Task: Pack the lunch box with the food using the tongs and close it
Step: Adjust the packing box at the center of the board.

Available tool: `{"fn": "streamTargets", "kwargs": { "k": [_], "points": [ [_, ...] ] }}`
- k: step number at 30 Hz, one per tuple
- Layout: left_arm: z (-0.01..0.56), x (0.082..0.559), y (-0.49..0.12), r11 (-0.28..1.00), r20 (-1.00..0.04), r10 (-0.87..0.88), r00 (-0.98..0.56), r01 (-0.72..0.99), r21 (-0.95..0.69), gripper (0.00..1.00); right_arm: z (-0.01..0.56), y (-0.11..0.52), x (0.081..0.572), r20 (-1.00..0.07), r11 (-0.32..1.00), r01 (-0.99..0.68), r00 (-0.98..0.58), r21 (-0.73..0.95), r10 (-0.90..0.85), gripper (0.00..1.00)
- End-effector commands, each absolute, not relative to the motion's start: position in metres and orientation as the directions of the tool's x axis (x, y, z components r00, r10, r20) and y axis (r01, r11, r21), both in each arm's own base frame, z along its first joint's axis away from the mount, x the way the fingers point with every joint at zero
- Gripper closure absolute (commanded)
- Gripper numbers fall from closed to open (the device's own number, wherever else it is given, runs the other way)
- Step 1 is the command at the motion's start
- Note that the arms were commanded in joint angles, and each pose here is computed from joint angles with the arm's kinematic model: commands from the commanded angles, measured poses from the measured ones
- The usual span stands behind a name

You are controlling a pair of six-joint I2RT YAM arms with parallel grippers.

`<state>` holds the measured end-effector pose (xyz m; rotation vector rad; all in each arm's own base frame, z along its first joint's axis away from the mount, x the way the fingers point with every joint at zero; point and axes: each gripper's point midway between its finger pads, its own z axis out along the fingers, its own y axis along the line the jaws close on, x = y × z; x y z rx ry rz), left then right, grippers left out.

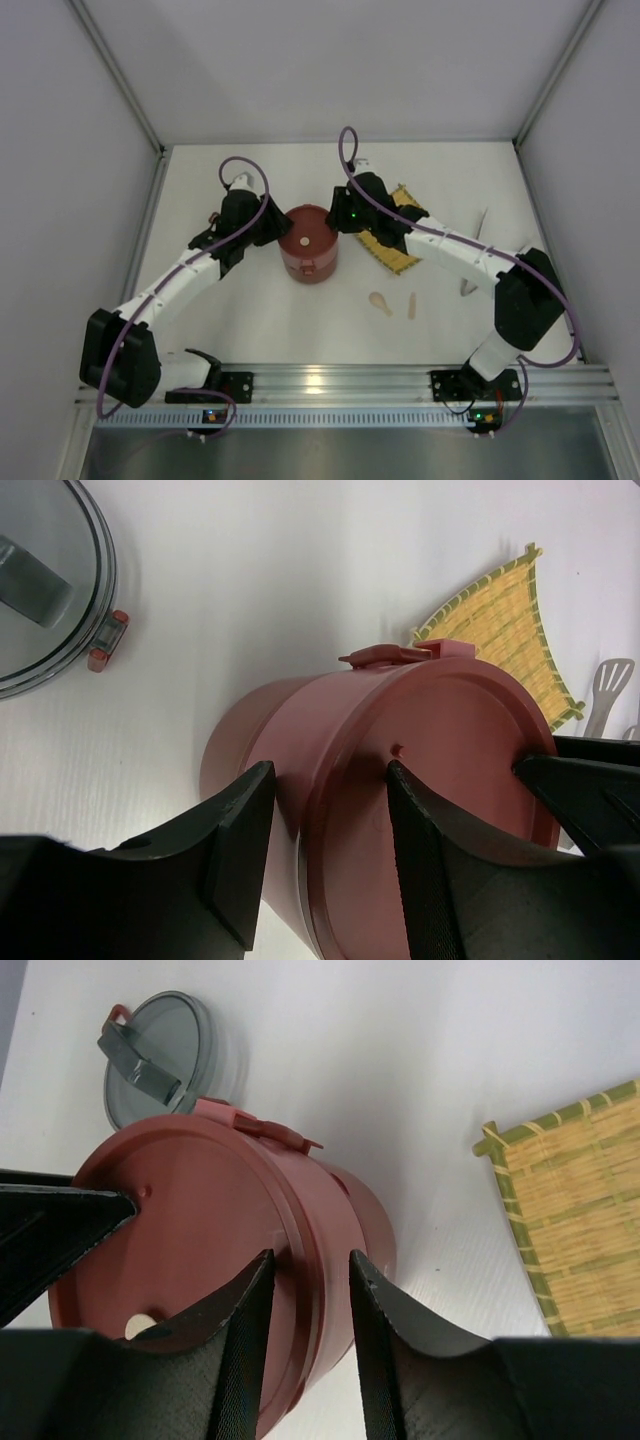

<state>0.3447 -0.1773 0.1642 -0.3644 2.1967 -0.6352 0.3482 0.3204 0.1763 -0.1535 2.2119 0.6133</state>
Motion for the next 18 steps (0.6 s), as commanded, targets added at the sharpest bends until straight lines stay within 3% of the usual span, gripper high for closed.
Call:
{"fn": "streamTargets", "kwargs": {
  "k": [1, 7, 14, 18],
  "points": [
    [0.128, 0.326, -0.168, 0.874, -0.569, -0.408, -0.714, -0.124, -0.470, 0.48, 0.172, 0.282, 0.346, -0.734, 0.938, -0.238, -0.679, 0.253, 0.026, 0.65],
    [0.122, 0.325, -0.167, 0.871, -0.556, -0.418, -0.718, -0.144, -0.470, 0.48, 0.203, 0.274, 0.348, -0.771, 0.929, -0.245, -0.634, 0.277, 0.063, 0.68],
    [0.123, 0.326, -0.167, 0.868, -0.554, -0.427, -0.715, -0.154, -0.471, 0.48, 0.251, 0.282, 0.341, -0.810, 0.884, -0.320, -0.577, 0.340, 0.102, 0.89],
    [0.123, 0.326, -0.166, 0.869, -0.551, -0.429, -0.715, -0.160, -0.469, 0.49, 0.264, 0.291, 0.331, -0.806, 0.839, -0.381, -0.582, 0.389, 0.109, 0.95]
  ]
}}
